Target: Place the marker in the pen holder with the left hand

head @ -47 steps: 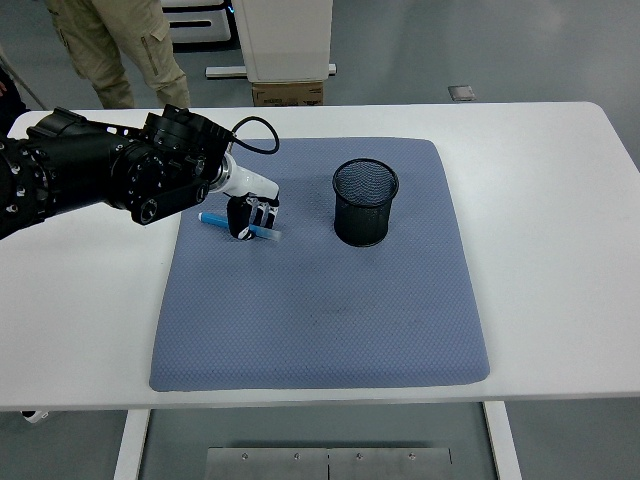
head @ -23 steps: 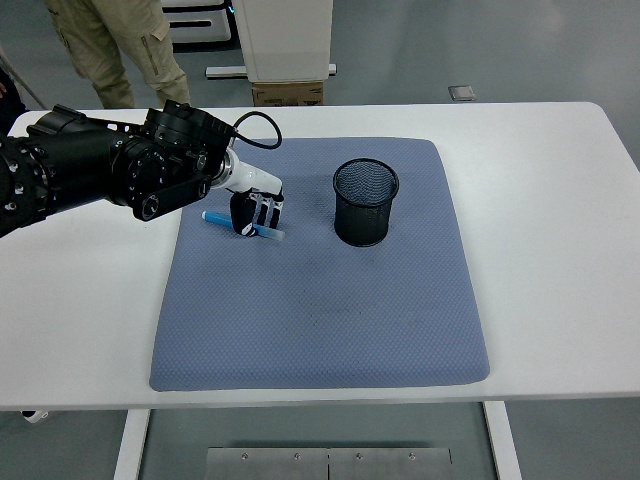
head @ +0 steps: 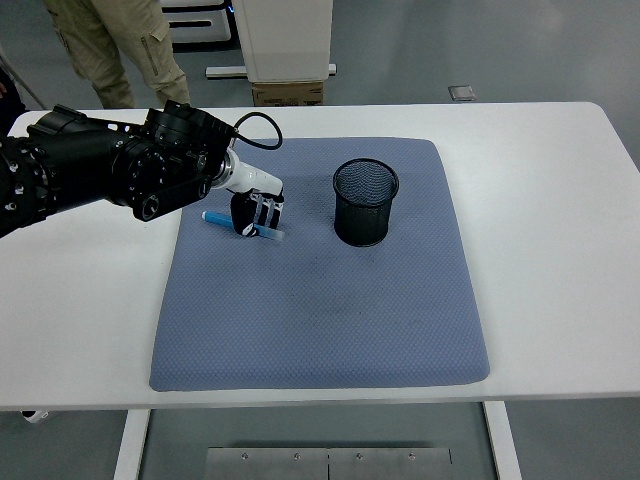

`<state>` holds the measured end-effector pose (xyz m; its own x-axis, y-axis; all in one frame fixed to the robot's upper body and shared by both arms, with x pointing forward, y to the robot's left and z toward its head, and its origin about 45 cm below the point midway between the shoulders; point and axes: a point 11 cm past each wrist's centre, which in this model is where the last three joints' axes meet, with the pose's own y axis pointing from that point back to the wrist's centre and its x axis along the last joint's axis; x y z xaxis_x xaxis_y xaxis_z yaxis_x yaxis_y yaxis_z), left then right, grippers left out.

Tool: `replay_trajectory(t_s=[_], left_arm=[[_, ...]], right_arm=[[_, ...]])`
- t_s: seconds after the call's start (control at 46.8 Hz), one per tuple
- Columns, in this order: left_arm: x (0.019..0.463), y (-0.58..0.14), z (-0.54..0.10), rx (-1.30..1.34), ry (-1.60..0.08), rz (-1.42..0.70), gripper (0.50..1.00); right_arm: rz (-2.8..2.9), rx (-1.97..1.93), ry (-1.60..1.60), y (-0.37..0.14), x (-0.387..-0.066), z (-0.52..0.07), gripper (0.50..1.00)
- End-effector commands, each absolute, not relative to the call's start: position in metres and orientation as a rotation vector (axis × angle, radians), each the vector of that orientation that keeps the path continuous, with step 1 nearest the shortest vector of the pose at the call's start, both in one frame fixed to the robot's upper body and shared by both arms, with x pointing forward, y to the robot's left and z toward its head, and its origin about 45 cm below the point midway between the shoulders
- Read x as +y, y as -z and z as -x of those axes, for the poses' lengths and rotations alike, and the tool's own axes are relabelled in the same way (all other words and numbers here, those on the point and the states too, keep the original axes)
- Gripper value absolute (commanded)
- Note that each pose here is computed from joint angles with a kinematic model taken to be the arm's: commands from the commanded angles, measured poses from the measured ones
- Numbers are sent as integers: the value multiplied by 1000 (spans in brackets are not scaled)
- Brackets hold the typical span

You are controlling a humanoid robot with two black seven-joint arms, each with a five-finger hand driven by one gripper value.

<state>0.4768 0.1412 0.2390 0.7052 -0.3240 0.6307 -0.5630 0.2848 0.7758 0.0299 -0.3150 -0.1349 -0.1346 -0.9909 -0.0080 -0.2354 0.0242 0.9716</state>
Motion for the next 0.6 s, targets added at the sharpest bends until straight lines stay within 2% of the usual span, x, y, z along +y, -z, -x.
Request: replay_trajectory(t_s=[0.0,0.577], left_arm=[[142,-238,-476,-829,-184,-1315,517],[141,-240,-477,-834,-178,-1311,500]], right_arm=[[-1311,-1491,1180,135,-315,-30,1000],[-1311,-1491,1180,135,-315,-30,1000]])
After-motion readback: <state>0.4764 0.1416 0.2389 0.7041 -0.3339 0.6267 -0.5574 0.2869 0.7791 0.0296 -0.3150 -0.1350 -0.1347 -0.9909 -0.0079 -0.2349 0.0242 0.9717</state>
